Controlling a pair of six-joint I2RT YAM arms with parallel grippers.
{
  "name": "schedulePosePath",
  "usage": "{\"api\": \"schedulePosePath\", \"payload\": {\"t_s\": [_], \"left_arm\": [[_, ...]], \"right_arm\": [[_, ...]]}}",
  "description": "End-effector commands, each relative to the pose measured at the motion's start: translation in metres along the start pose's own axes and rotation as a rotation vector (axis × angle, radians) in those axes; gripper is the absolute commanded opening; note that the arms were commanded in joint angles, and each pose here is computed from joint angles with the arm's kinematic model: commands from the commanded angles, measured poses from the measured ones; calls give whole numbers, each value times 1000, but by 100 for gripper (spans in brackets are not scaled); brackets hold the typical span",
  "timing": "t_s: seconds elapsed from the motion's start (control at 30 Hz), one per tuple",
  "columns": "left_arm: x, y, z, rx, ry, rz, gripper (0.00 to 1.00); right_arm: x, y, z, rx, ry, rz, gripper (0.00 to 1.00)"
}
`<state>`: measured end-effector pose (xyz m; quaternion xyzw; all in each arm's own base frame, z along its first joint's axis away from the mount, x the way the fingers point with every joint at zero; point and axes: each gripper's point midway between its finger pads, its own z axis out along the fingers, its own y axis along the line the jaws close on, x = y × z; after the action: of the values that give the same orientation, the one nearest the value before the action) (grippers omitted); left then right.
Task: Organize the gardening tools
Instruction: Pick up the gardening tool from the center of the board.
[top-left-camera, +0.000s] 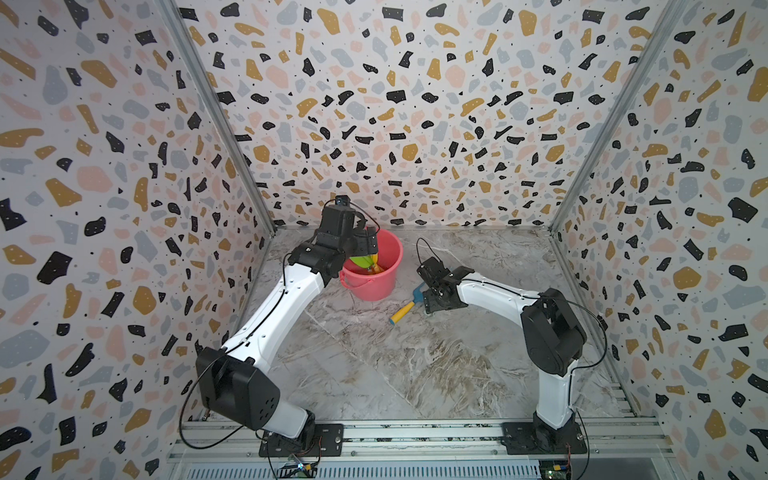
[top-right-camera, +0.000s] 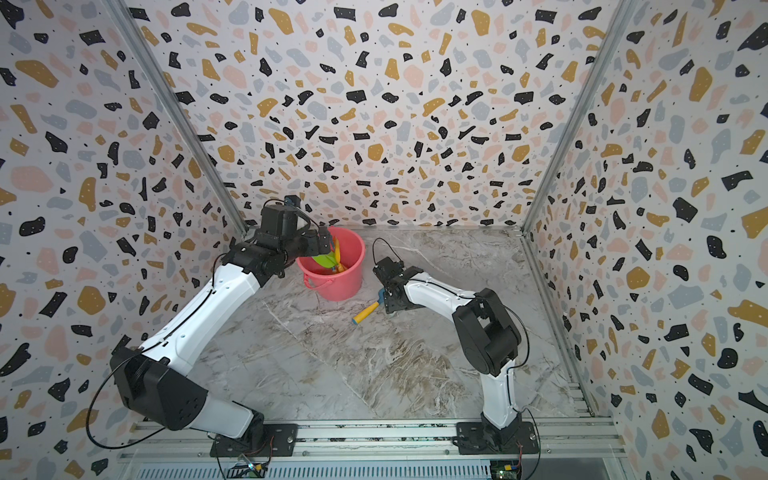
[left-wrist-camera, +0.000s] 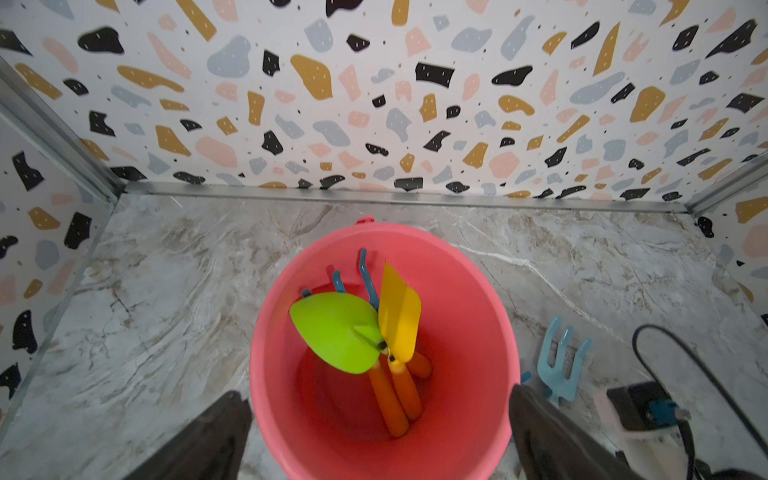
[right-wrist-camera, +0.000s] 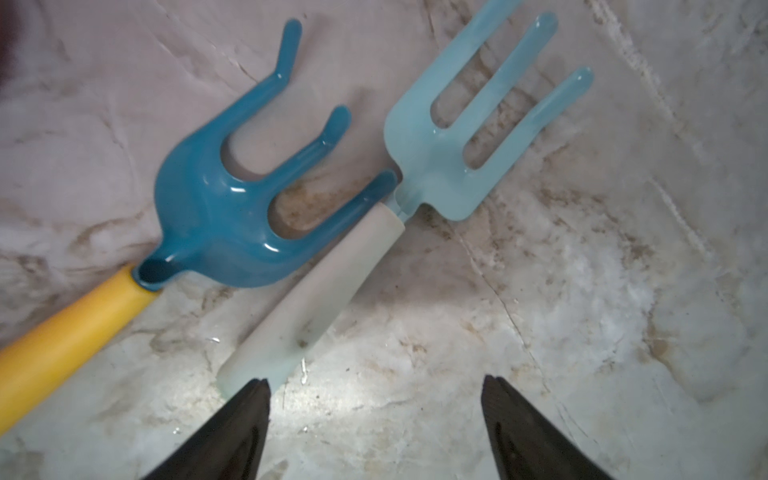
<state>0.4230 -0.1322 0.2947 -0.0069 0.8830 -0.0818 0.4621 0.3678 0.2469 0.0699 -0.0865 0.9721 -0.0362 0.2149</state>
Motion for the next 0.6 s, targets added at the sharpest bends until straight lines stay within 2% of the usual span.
{"api": "schedulePosePath", "payload": {"t_s": [0.0,0.27,0.57], "left_arm": [[9,-2,-8,42,9,-57,99],[27,1,-16,54,33,-86,100],[23,-4,-27,79,58,-59,99]], "right_arm": [[-17,3,-6,-5,-21,6,85],[-32,3,10,17,0,27,84],[-15,-8,33,62,70,23,82]]}}
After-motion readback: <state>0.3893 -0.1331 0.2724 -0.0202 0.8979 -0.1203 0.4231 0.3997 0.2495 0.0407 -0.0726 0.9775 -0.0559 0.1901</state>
